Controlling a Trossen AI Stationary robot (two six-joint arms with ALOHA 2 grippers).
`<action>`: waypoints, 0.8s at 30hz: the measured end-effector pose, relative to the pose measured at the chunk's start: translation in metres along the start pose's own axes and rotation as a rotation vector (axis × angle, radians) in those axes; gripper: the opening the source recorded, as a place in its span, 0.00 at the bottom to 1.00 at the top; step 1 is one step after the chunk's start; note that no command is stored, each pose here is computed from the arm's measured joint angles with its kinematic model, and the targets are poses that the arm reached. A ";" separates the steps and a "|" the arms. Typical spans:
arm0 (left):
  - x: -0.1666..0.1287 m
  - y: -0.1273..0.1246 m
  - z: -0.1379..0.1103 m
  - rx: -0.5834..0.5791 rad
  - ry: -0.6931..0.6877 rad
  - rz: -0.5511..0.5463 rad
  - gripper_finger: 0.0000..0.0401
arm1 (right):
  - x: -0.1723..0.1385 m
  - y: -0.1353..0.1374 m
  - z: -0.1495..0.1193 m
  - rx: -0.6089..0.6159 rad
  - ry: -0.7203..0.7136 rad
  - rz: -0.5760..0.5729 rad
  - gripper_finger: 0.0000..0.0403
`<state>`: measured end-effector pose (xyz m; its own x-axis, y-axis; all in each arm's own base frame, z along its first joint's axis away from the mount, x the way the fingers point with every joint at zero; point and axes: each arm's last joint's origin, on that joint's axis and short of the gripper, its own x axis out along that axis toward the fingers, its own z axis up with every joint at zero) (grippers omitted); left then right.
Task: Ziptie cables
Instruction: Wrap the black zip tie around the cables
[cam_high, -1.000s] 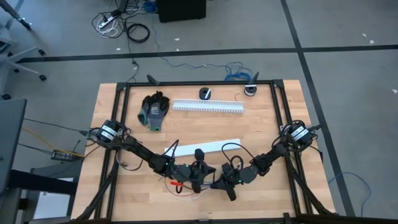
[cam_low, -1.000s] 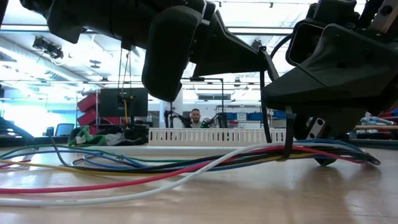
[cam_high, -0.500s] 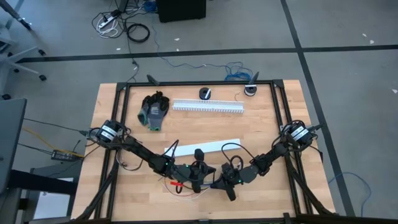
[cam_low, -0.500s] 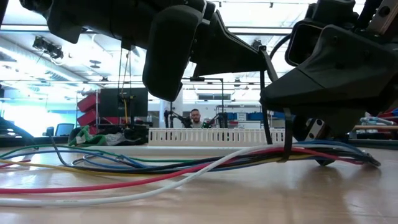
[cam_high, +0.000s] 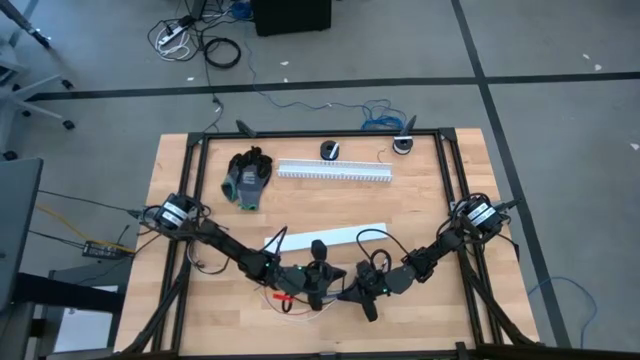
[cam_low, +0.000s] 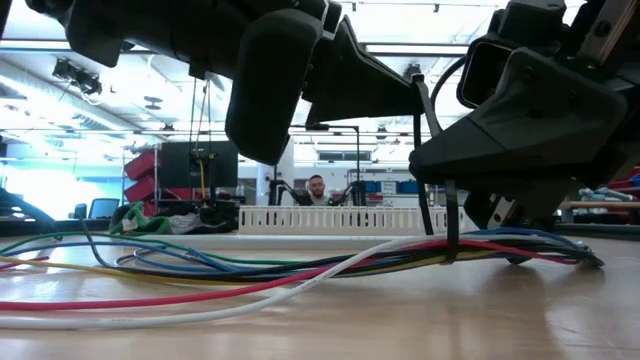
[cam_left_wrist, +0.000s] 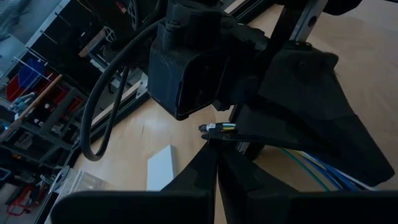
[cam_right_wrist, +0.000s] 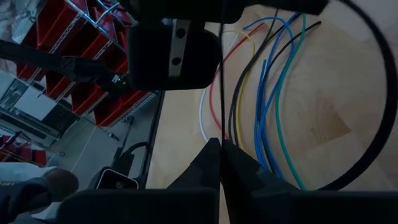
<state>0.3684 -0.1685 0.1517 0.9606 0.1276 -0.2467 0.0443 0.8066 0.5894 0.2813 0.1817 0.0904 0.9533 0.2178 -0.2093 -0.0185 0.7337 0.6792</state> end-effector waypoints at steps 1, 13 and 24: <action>0.000 0.000 0.000 0.000 -0.001 -0.001 0.00 | 0.000 0.000 0.000 -0.001 0.000 0.000 0.00; -0.001 -0.001 0.000 0.001 -0.001 -0.003 0.00 | 0.000 0.000 0.001 -0.009 -0.013 0.007 0.00; -0.002 -0.003 -0.003 -0.010 0.020 -0.016 0.00 | 0.000 0.001 0.002 -0.019 -0.023 0.004 0.00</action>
<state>0.3658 -0.1696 0.1478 0.9542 0.1257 -0.2713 0.0569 0.8143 0.5776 0.2819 0.1810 0.0919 0.9599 0.2058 -0.1905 -0.0275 0.7450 0.6665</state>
